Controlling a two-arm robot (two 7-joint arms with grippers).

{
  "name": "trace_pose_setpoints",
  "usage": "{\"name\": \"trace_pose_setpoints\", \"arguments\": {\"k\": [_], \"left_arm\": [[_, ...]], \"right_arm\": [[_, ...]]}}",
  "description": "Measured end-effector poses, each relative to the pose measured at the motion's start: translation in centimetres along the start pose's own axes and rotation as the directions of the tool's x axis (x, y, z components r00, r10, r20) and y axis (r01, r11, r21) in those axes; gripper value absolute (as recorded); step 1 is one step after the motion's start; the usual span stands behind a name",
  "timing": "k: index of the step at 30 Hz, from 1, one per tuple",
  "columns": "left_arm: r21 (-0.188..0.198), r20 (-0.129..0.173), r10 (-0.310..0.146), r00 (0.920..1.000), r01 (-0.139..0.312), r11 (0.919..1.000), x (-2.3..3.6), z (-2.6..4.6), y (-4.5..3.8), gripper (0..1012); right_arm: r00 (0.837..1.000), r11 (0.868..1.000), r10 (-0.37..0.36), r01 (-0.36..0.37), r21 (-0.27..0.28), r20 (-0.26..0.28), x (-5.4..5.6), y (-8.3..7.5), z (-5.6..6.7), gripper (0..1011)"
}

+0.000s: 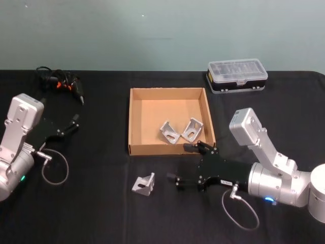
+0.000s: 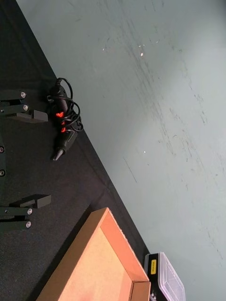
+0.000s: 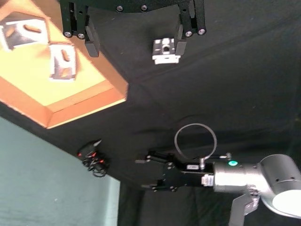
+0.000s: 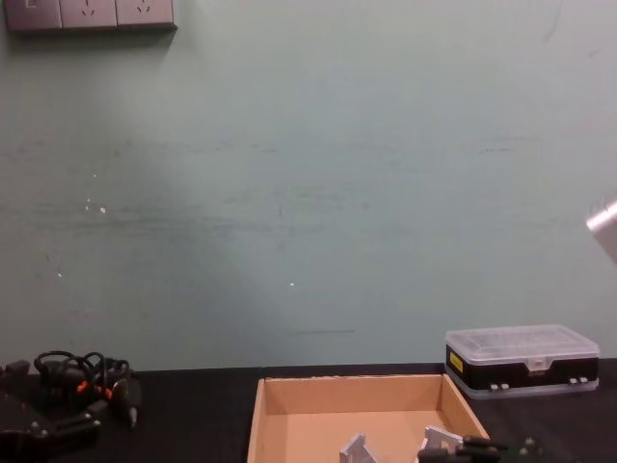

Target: Use one hand to pick up the angle iron from the table and place it into the box.

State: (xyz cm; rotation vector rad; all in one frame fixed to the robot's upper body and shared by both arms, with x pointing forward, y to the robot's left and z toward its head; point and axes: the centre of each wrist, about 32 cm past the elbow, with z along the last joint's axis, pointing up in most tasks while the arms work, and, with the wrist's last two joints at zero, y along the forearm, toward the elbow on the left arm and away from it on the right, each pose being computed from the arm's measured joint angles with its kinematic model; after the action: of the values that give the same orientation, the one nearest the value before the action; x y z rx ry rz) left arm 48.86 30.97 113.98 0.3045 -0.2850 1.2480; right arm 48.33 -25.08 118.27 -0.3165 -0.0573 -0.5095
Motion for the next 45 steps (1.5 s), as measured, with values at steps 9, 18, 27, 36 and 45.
{"name": "trace_pose_setpoints", "arguments": {"k": [9, 18, 27, 36, 45], "left_arm": [[0.0, 0.0, 0.0, 1.0, 0.0, 1.0, 0.0, 0.0, 0.0, 1000], [0.0, 0.0, 0.0, 1.0, 0.0, 1.0, 0.0, 0.0, 0.0, 1000], [0.0, 0.0, 0.0, 1.0, 0.0, 1.0, 0.0, 0.0, 0.0, 1000], [0.0, 0.0, 0.0, 1.0, 0.0, 1.0, 0.0, 0.0, 0.0, 1000], [0.0, 0.0, 0.0, 1.0, 0.0, 1.0, 0.0, 0.0, 0.0, 1000]], "right_arm": [[0.999, 0.998, 0.045, -0.045, -0.031, -0.017, -0.7, 1.1, -0.7, 1004], [0.997, 0.996, 0.069, -0.071, -0.057, -0.026, -1.2, 2.4, -1.4, 1004], [0.996, 0.993, 0.088, -0.089, -0.083, -0.026, -1.4, 3.6, -1.9, 1004], [0.995, 0.991, 0.096, -0.098, -0.086, -0.023, -1.2, 4.7, -1.8, 1004], [0.995, 0.991, 0.102, -0.104, -0.085, -0.019, -1.0, 5.6, -1.5, 1004]]}}
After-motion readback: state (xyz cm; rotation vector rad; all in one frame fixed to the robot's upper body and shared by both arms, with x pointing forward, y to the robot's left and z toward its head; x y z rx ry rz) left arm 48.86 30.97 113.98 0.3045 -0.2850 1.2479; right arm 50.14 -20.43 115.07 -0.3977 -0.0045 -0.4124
